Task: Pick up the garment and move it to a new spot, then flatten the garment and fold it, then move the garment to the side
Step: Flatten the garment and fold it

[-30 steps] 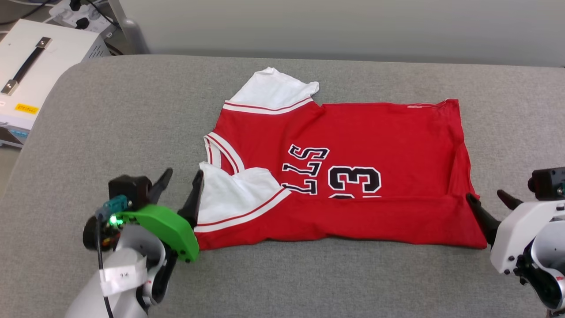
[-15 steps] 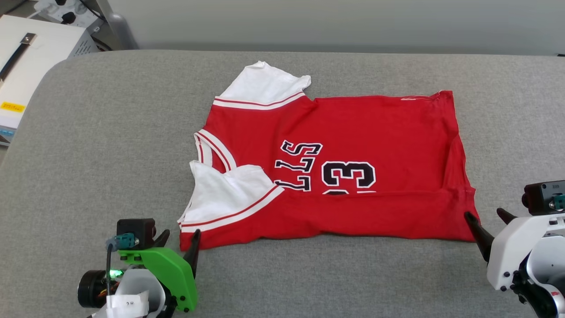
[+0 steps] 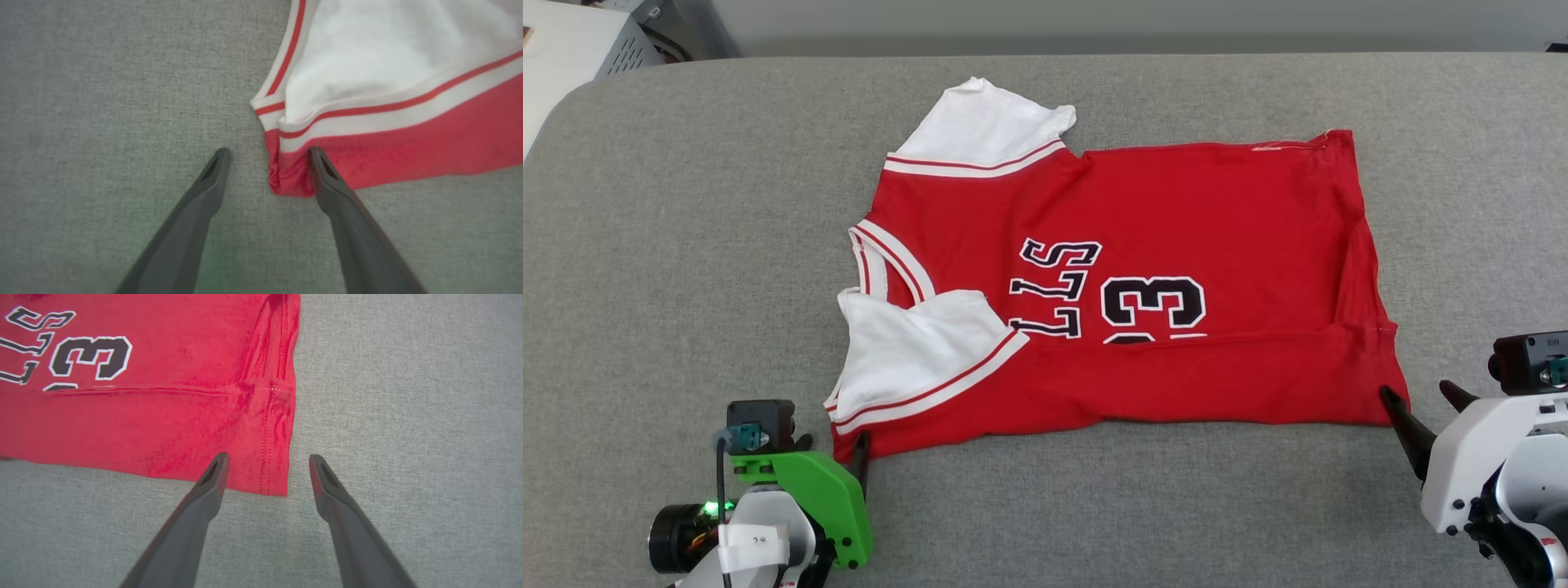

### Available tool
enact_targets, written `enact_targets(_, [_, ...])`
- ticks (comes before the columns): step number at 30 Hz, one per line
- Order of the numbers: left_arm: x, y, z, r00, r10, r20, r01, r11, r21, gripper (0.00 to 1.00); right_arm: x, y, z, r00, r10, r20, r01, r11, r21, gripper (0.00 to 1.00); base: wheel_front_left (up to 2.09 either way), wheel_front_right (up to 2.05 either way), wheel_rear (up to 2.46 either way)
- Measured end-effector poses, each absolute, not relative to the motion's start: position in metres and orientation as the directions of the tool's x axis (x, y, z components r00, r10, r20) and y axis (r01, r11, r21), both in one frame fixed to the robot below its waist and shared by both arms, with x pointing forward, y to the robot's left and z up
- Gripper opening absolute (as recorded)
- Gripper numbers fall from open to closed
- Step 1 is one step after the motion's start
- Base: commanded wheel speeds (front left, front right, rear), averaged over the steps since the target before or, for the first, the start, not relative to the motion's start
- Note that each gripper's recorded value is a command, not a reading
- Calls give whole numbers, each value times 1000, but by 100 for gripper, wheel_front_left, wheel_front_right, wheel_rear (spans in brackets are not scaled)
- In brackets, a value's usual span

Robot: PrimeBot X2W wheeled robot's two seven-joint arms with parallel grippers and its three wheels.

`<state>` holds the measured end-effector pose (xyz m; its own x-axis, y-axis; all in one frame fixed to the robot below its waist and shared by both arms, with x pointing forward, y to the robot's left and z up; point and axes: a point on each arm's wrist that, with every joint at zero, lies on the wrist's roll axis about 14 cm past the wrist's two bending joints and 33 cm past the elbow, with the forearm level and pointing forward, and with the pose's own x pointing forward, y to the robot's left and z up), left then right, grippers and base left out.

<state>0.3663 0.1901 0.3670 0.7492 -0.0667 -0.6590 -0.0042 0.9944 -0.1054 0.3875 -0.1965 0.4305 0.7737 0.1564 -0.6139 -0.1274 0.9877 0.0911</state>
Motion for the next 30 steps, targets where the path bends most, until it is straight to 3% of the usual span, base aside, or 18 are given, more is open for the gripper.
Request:
enact_targets(3, [366, 188, 359, 723, -82, -686, 9, 994, -108, 100, 388, -199, 427, 769, 150, -622, -121, 989, 90, 100, 0, 0, 0])
enact_targets(4, [366, 187, 358, 717, -89, -692, 14, 994, -113, 95, 388, -199, 426, 767, 149, -624, -120, 989, 88, 100, 0, 0, 0])
enact_targets(5, [367, 185, 356, 710, -99, -697, 19, 992, -121, 33, 388, -200, 425, 765, 148, -627, -120, 989, 86, 100, 0, 0, 0])
enact_targets(6, [368, 185, 356, 710, -103, -697, 23, 992, -123, 0, 389, -199, 424, 763, 148, -629, -122, 989, 85, 100, 0, 0, 0])
enact_targets(17, [371, 173, 383, 779, -163, -606, 13, 970, -244, 0, 391, -201, 417, 726, 126, -676, -149, 989, 24, 100, 0, 0, 0])
enact_targets(30, [372, 171, 439, 855, -196, -481, 72, 962, -265, 0, 397, -196, 377, 633, 102, -767, -128, 991, 26, 100, 0, 0, 0])
